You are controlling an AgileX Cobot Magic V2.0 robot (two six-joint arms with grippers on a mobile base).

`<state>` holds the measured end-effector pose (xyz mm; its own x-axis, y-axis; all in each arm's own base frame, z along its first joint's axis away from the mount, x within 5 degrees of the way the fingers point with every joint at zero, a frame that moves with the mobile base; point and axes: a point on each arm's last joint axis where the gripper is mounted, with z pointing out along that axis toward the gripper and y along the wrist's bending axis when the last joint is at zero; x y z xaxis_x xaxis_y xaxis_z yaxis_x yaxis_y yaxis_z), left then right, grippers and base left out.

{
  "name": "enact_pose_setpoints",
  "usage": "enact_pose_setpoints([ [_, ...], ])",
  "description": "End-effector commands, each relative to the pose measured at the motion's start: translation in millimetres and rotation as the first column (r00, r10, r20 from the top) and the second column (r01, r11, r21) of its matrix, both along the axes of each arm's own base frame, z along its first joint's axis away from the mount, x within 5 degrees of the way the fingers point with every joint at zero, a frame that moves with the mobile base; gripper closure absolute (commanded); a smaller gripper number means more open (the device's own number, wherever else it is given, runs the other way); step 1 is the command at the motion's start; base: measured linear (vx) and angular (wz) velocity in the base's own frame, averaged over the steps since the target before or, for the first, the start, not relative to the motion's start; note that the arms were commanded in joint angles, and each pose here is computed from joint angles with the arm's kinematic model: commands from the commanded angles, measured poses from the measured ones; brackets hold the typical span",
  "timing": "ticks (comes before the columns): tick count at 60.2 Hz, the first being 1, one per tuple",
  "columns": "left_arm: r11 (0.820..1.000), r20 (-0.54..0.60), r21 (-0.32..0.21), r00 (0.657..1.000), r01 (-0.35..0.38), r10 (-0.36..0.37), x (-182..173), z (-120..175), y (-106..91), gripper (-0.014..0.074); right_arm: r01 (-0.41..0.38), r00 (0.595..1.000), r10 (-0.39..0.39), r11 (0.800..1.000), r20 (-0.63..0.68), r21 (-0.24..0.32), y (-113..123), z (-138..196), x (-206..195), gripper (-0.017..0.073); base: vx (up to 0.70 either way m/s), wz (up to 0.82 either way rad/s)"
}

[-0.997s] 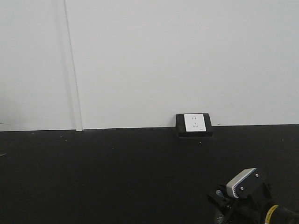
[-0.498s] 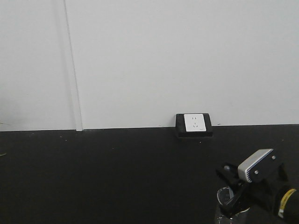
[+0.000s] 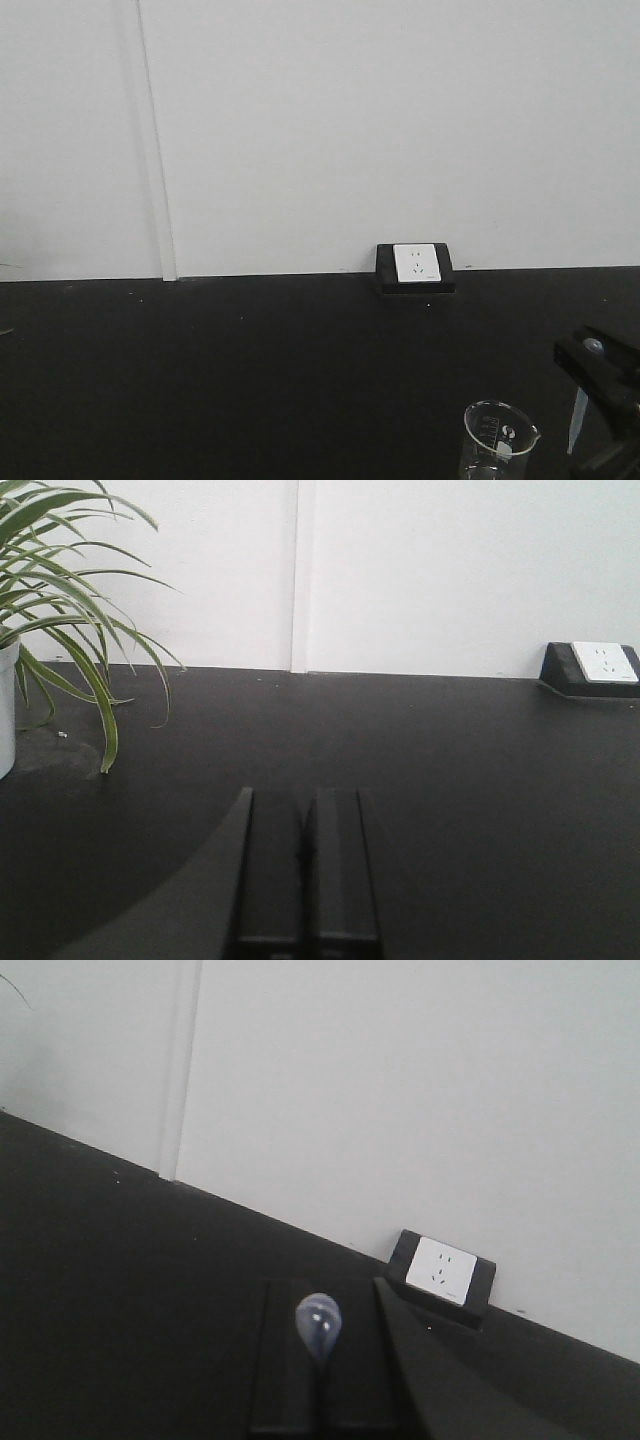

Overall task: Grab transparent chemical and place on left bench
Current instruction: 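Close the right gripper on the pipette bulb and lift it out, then hold the pipette in the right gripper while the base drives to the other bench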

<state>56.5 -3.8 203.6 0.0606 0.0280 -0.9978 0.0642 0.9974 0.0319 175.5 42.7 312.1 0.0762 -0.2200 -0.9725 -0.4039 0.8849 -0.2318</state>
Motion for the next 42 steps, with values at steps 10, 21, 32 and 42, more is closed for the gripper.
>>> enact_pose_setpoints([
  [10, 1.000, 0.080, -0.014, 0.997, 0.001, 0.000, -1, 3, 0.2, 0.0597, -0.034, 0.991, 0.029, 0.999, 0.132, 0.037, 0, 7, -41, 0.0564, 0.00, 0.00],
  [21, 1.000, 0.080, -0.014, 0.997, 0.001, 0.000, -1, 3, 0.2, 0.0597, -0.035, 0.985, 0.029, 0.999, 0.173, 0.035, -1, 10, -52, 0.0564, 0.00, 0.00],
  [32, 1.000, 0.080, -0.014, 0.997, 0.001, 0.000, -1, 3, 0.2, 0.0597, -0.036, 0.984, 0.029, 0.999, 0.177, 0.037, -1, 11, -53, 0.0564, 0.00, 0.00],
  [42, 1.000, 0.080, -0.014, 0.997, 0.001, 0.000, -1, 3, 0.2, 0.0597, -0.034, 0.984, 0.028, 0.999, 0.176, 0.036, -1, 10, -53, 0.0564, -0.01, 0.03],
])
